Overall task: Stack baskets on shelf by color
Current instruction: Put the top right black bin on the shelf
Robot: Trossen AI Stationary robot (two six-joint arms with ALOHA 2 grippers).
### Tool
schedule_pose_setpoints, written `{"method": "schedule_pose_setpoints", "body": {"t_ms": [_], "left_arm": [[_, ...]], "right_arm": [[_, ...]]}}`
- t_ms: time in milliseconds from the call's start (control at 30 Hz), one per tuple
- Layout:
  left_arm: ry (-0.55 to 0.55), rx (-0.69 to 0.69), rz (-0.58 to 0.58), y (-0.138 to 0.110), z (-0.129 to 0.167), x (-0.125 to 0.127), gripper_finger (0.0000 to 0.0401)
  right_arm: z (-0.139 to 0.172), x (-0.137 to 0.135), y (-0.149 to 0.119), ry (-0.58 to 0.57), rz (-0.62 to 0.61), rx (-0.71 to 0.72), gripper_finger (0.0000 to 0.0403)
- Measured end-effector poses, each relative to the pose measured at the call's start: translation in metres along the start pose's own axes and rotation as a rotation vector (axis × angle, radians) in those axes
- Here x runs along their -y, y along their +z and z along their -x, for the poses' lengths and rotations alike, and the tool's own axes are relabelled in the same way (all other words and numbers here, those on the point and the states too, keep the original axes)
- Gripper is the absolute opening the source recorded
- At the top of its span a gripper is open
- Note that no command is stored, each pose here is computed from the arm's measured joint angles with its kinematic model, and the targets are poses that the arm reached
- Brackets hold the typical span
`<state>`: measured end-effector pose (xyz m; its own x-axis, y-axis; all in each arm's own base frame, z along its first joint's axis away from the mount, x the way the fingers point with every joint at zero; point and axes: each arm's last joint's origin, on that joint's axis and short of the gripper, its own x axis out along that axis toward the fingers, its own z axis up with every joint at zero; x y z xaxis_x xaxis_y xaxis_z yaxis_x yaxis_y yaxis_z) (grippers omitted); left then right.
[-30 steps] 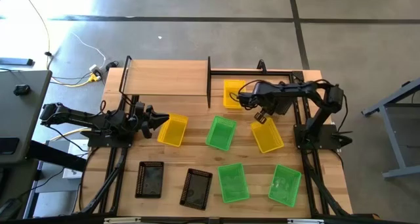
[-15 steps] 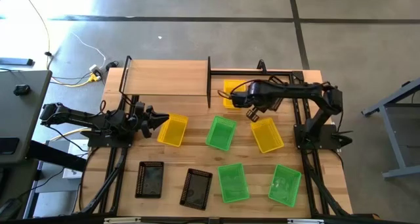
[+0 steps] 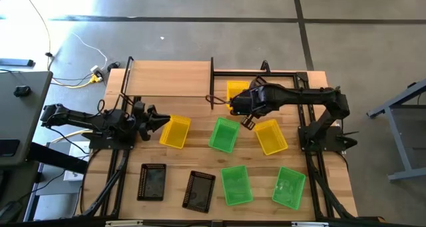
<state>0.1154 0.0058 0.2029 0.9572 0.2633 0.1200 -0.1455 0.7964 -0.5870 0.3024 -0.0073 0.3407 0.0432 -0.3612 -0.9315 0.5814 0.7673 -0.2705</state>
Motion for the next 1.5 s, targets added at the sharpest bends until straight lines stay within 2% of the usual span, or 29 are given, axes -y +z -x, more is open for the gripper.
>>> {"method": "schedule_pose_setpoints", "body": {"t_ms": [300, 567, 767, 1067, 1500], "left_arm": [[-0.017, 0.031, -0.157, 0.029, -0.001, 0.020, 0.0078], [0.070, -0.123, -0.278, 0.036, 0.002, 0.023, 0.0078], [0.143, -0.236, -0.244, 0.034, 0.006, 0.020, 0.0078], [0.210, -0.325, -0.164, 0.031, 0.011, 0.017, 0.0078], [0.216, -0.351, -0.141, 0.033, 0.012, 0.019, 0.0078]], "right_arm": [[0.031, -0.014, -0.001, 0.057, 0.001, 0.166, 0.0000], [0.040, -0.016, 0.011, 0.099, 0.005, 0.297, 0.0000], [0.040, -0.014, 0.024, 0.127, 0.025, 0.373, 0.0000], [0.040, -0.006, 0.045, 0.138, 0.075, 0.498, 0.0000], [0.046, 0.007, 0.075, 0.159, 0.101, 0.709, 0.0000]]}}
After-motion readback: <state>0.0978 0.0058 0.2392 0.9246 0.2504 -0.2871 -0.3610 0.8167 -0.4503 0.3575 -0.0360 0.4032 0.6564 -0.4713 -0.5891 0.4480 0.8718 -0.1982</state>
